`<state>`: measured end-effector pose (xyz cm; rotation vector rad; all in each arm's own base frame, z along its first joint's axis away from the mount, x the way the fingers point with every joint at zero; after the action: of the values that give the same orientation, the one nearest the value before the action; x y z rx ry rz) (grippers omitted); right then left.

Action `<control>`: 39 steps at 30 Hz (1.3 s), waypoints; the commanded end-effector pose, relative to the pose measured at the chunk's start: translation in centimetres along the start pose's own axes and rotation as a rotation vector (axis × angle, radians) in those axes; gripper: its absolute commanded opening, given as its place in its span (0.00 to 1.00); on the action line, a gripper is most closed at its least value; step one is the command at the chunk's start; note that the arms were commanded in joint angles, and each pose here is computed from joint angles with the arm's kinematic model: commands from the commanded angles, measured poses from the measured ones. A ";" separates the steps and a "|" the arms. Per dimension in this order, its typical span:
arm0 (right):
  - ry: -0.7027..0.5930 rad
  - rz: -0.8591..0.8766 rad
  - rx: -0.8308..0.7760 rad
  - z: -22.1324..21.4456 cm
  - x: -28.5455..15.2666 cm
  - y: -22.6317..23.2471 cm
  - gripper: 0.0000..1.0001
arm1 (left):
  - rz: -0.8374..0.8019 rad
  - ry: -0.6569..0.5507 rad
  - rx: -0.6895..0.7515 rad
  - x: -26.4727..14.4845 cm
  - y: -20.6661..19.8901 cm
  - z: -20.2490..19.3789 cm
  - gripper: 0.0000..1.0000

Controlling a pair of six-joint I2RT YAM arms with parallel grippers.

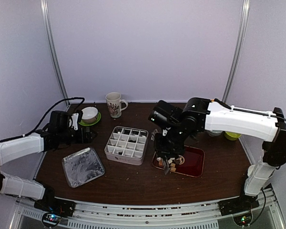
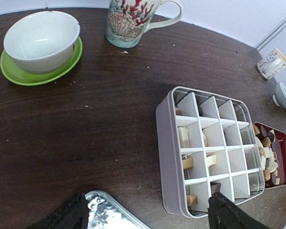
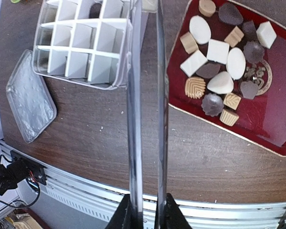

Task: Pack the chocolate
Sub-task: Pick up the fake chocolate from the center of the board, then place the fake chocolate in the empty pocket of the box.

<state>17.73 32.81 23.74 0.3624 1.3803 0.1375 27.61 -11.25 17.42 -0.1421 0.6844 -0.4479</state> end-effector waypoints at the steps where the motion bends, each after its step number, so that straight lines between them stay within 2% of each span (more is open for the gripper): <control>1: -0.134 0.123 -0.119 1.3 -0.8 1.5 0.19 | -0.188 -0.034 -0.023 1.2 -1.8 1.9 0.86; 5: -0.126 0.190 -0.253 1.3 -0.3 3.1 0.19 | -0.341 0.007 -0.071 2.8 -2.9 1.8 0.82; 8: -0.099 0.249 -0.320 0.9 0.6 3.9 0.19 | -0.391 0.058 -0.104 4.0 -3.3 1.4 0.80; 13: -0.037 0.251 -0.383 0.2 2.5 4.1 0.18 | -0.404 0.127 -0.113 5.4 -3.8 0.4 0.75; 19: 0.044 0.205 -0.433 -0.6 5.2 3.7 0.19 | -0.397 0.145 -0.127 5.8 -4.3 -0.5 0.74; 30: 0.042 0.125 -0.447 -0.4 7.1 3.1 0.23 | -0.396 0.163 -0.131 6.4 -4.5 -0.9 0.75; 31: 0.038 0.120 -0.448 -0.4 7.1 3.0 0.23 | -0.393 0.165 -0.131 6.5 -4.4 -0.9 0.75; 35: 0.034 0.107 -0.455 -0.3 7.1 2.8 0.36 | -0.388 0.175 -0.134 6.7 -4.4 -1.0 0.75; 39: 0.012 0.115 -0.459 -0.1 6.5 3.0 0.37 | -0.394 0.182 -0.141 7.0 -4.4 -1.3 0.75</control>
<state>18.99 37.58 17.81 0.0722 1.3403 0.5449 29.15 -17.58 12.76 -0.3765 0.9245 -0.7654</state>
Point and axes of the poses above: each gripper's point midway between its finger pads, its own x axis out along the fingers, its own y axis along the line the jaws close on, z = x × y, the point moved 7 cm from there along -x, back along the fingers, and after that the axes turned 7 degrees about x, right-handed, at the moved point
